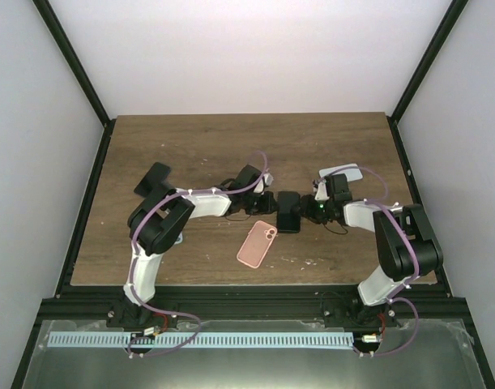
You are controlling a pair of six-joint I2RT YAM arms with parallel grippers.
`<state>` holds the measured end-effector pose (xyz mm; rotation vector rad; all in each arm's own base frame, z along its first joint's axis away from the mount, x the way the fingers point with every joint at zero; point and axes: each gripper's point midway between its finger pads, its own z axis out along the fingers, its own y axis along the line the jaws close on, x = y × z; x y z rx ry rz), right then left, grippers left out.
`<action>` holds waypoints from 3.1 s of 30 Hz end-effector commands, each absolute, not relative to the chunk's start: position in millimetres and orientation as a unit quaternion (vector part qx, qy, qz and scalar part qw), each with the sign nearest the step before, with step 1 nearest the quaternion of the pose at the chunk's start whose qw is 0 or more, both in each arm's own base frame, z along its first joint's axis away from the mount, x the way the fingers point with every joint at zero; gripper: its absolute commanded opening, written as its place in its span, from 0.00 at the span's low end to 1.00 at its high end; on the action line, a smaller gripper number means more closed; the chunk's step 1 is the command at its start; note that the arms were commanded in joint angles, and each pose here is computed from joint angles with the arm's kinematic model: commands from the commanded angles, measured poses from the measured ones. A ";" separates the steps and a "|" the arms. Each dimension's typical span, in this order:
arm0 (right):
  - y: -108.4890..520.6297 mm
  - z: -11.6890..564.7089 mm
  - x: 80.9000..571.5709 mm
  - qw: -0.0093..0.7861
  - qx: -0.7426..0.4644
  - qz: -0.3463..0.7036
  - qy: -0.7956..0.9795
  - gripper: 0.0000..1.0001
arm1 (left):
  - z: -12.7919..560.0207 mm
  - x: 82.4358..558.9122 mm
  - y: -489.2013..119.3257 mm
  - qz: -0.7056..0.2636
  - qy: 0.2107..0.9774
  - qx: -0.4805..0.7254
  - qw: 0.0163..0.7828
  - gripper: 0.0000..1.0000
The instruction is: Put the phone into the phone case
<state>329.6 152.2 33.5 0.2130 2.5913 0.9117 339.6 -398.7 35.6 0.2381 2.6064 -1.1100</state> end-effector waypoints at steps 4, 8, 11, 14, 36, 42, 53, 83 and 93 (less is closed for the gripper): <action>182.3 65.4 321.5 0.177 0.064 0.437 0.880 0.38 | 39.7 323.9 -393.7 -0.399 0.902 0.095 0.138 0.08; 184.8 71.1 320.4 0.183 0.064 0.454 0.870 0.37 | 42.8 319.4 -393.0 -0.406 0.899 0.097 0.136 0.10; 188.7 75.5 319.1 0.181 0.059 0.471 0.861 0.36 | 45.8 318.5 -393.4 -0.411 0.896 0.098 0.136 0.11; 192.6 83.8 314.3 0.185 0.056 0.498 0.845 0.36 | 46.3 316.1 -393.9 -0.415 0.895 0.098 0.133 0.11; 182.6 75.2 315.4 0.189 0.069 0.455 0.867 0.08 | 91.2 313.4 -397.5 -0.464 0.868 0.106 0.141 0.20; 189.3 110.8 314.3 0.215 0.037 0.487 0.846 0.01 | 134.8 324.0 -378.1 -0.490 0.852 0.088 0.162 0.29; 208.1 233.6 279.0 0.268 -0.069 0.607 0.745 0.02 | 256.6 299.3 -309.9 -0.536 0.799 0.095 0.255 0.80; 241.4 334.3 214.6 0.246 -0.167 0.711 0.638 0.09 | 334.7 246.4 -303.2 -0.691 0.663 0.123 0.259 0.13; 246.2 321.7 217.9 0.231 -0.153 0.706 0.651 0.20 | 323.2 251.6 -302.4 -0.661 0.696 0.112 0.256 0.04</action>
